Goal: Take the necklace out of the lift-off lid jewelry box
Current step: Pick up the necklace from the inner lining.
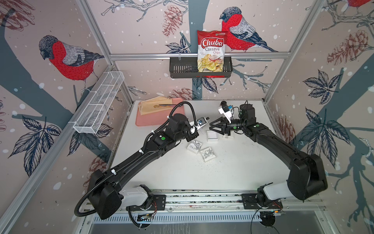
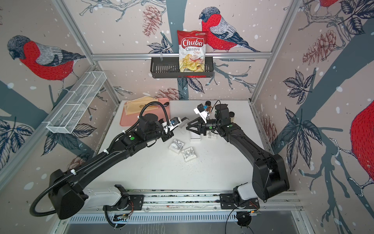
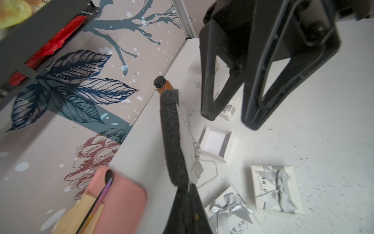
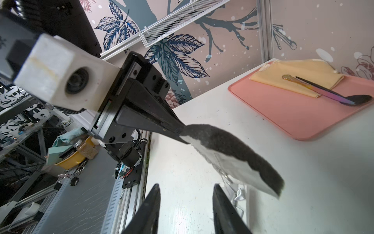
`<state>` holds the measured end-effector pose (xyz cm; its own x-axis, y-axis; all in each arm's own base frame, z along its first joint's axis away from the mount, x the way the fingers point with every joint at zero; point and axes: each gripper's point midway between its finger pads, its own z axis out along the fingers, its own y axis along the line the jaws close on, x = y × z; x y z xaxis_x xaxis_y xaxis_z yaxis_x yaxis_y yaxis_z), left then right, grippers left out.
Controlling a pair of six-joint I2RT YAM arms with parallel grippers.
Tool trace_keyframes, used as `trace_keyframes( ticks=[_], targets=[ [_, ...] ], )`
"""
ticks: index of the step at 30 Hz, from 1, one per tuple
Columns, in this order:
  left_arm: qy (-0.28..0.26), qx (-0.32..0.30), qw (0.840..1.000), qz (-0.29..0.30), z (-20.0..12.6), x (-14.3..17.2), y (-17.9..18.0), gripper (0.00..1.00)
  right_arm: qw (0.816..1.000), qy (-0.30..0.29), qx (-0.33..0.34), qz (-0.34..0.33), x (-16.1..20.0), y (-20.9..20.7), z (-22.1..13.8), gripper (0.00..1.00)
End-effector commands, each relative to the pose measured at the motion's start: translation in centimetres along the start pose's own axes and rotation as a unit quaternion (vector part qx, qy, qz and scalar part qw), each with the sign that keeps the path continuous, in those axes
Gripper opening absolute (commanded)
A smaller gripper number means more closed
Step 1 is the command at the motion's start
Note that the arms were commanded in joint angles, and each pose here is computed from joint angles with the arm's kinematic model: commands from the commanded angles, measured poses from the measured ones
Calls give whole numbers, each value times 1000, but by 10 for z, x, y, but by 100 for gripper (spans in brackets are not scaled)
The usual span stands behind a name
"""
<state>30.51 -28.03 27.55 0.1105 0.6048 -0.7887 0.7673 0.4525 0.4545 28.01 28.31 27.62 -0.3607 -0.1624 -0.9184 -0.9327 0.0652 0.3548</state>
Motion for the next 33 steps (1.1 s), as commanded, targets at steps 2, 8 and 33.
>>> trace_keyframes(
  ticks=[2, 8, 33],
  targets=[
    [-42, -75, 995, 57, -14, -21, 19, 0, 1000, 1, 16, -11, 0, -5, -1, 44],
    [-70, -89, 990, 83, -25, -28, 16, 0, 1000, -5, -1, -15, -4, -1, 3, 44],
    [-90, -77, 988, 98, -28, -33, 4, 0, 999, -13, -2, -40, -15, 2, 25, 46]
  ],
)
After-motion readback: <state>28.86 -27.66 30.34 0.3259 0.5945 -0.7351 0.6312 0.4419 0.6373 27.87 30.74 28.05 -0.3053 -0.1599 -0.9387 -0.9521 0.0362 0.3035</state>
